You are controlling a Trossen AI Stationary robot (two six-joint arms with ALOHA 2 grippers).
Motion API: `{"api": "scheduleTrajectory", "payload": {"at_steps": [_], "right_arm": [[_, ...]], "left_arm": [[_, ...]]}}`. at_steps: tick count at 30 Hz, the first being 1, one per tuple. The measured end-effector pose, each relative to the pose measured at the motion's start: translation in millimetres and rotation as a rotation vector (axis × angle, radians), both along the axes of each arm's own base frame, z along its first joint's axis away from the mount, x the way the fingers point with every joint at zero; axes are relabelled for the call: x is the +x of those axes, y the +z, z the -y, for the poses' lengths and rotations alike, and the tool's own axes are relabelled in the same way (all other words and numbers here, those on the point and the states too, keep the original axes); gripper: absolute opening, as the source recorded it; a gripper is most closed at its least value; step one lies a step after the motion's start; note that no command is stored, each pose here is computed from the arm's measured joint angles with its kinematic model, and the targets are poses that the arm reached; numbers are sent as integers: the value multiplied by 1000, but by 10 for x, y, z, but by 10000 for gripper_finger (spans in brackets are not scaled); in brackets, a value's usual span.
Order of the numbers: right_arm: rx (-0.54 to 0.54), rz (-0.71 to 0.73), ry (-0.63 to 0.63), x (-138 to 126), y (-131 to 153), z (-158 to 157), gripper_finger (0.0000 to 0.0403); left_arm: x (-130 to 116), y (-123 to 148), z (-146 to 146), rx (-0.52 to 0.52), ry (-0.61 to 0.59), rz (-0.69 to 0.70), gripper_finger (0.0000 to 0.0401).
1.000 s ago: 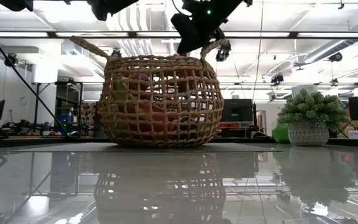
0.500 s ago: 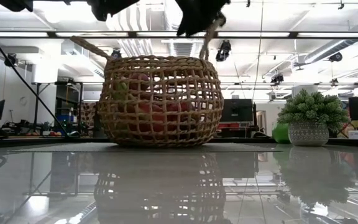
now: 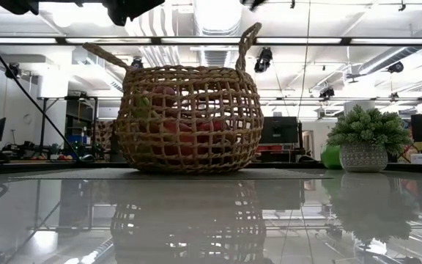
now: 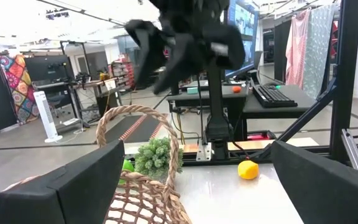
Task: Build produce basket
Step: Put the lemon into the basket
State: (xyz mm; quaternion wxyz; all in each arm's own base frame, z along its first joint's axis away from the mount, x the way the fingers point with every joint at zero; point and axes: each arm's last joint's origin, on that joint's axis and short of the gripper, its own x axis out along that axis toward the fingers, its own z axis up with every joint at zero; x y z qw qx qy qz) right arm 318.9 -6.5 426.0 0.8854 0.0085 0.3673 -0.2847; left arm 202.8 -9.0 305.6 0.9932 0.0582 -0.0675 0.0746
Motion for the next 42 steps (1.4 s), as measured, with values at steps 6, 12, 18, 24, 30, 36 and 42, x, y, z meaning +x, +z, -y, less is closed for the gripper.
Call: {"api": "scheduleTrajectory", "payload": {"at_steps": [6, 12, 18, 24, 30, 36, 42], "right_arm": [[303, -247, -173, -272, -289, -178, 175], [517, -381, -295, -344, -687, -457, 203], [573, -534, -372, -471, -1062, -624, 259], [524, -778, -292, -654, -1513, -692, 304], [613, -1066, -254, -927, -2022, -701, 317], [727, -1206, -236, -1174, -2429, -723, 308], [752, -1202, -227, -1242, -2592, -710, 307]], "left_arm": [[0, -7, 0, 0, 0, -2, 388], [0, -8, 0, 0, 0, -2, 388], [1, -17, 0, 0, 0, -5, 388], [1, -17, 0, 0, 0, -5, 388], [1, -18, 0, 0, 0, -6, 388], [1, -18, 0, 0, 0, -6, 388], [1, -19, 0, 1, 0, -6, 388]]}}
